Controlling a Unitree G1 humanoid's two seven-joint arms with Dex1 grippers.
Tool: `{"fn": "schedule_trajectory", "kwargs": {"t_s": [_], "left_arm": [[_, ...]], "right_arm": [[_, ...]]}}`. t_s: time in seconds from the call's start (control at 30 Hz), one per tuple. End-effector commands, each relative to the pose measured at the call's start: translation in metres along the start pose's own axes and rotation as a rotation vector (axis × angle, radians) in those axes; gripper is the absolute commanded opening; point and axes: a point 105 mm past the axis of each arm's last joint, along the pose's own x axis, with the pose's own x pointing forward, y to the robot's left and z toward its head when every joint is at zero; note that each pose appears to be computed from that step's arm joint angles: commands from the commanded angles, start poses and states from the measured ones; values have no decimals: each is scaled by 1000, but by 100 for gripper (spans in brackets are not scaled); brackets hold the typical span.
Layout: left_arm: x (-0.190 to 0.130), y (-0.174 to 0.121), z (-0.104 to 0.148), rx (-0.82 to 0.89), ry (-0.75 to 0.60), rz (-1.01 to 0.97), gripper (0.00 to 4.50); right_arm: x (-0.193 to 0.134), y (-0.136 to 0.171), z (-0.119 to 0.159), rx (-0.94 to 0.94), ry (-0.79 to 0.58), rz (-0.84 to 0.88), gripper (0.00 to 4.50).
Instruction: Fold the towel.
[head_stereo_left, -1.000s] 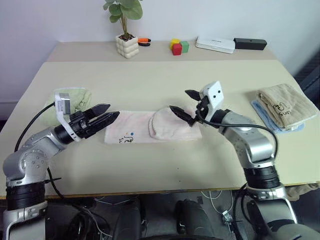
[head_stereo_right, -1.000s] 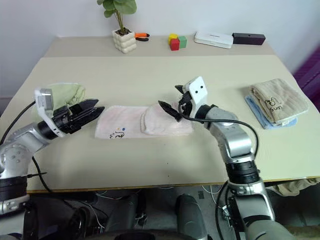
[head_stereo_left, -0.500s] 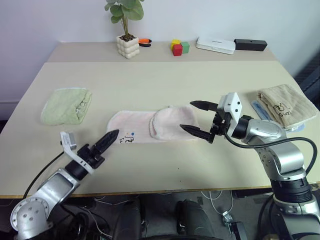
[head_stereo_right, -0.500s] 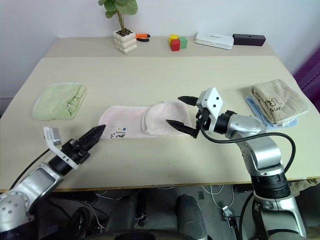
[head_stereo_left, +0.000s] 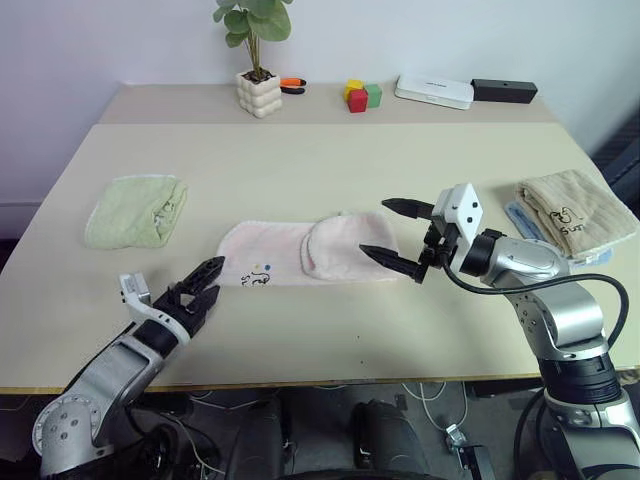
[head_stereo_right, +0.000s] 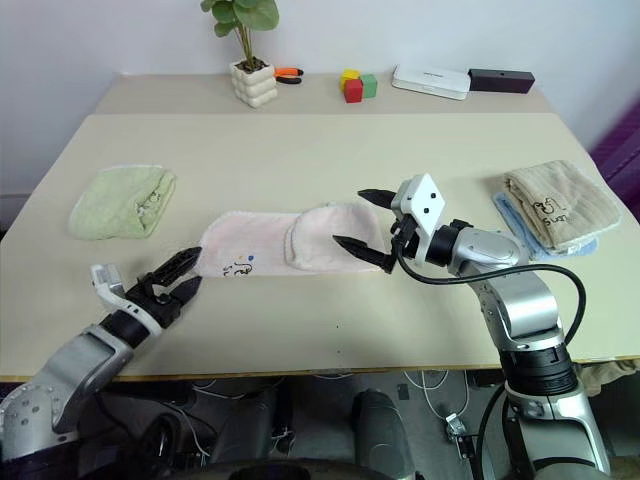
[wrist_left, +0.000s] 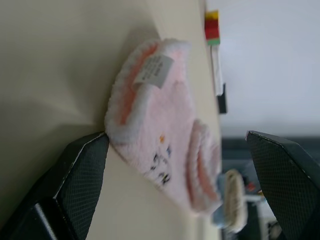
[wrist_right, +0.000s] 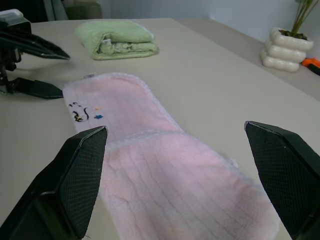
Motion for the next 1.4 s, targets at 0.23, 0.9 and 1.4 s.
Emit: {"fn": "schedule_trajectory", "kwargs": {"t_s": [0.23,0.9,1.4], "left_arm": [[20,14,-6,14,104,83,108],[81,-122,-65,776,384,-662,3],[144,-110,-175,1028,775,-912,3]], "right_arm": [[1,-6,16,-54,-34,-46,450],[-63,-32,-2,-77,97,-130,450],[-97,-32,0,-96,136,-244,450]]}}
